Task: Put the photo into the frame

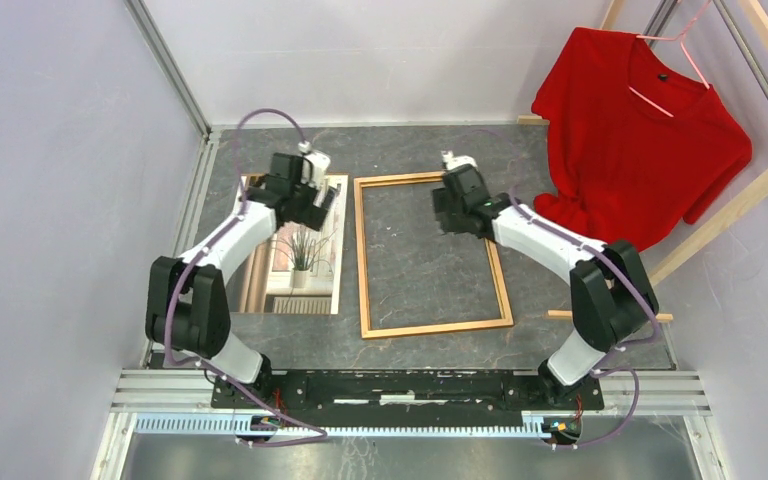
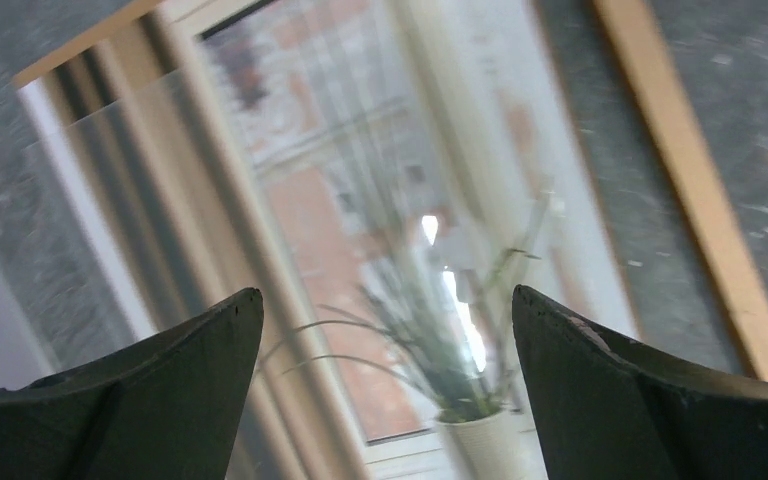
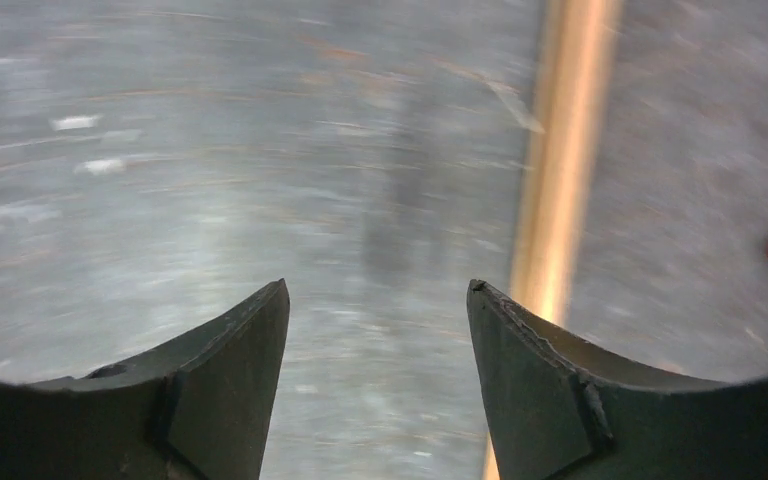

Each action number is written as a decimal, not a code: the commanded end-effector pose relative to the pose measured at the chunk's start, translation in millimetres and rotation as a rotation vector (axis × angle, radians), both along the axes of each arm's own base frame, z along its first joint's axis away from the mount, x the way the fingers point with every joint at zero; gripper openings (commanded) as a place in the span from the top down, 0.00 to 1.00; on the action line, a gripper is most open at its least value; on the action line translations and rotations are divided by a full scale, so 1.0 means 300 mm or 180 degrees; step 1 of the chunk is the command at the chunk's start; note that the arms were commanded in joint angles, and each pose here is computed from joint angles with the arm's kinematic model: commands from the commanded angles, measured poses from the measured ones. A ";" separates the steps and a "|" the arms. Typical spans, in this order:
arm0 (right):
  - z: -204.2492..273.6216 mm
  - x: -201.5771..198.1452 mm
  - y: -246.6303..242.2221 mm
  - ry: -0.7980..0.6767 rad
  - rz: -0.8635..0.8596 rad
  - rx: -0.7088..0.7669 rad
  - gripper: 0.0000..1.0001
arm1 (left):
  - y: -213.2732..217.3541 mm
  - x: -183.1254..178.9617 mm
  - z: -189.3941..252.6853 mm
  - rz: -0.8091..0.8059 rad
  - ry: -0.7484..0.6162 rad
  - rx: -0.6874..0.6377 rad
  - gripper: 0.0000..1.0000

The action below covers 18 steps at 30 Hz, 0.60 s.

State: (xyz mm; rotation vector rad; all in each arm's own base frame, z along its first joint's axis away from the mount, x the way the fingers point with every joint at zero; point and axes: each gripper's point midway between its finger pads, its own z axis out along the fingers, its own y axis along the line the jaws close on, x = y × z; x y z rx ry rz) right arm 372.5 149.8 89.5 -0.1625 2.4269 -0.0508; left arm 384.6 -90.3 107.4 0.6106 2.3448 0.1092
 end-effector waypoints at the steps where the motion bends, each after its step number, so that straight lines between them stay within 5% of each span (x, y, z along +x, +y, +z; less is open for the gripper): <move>1: 0.157 -0.021 0.410 -0.0342 0.0715 0.0756 0.25 | 0.225 0.054 0.094 0.0325 -0.0055 -0.0058 0.00; 9: 0.041 -0.077 0.772 -0.0120 0.1081 0.0650 0.22 | 0.654 -0.043 0.096 0.1050 -0.0018 0.0124 0.00; 18: -0.118 -0.063 0.816 -0.0041 0.0940 0.0424 0.27 | 0.824 -0.174 0.022 0.1418 0.0175 0.0067 0.00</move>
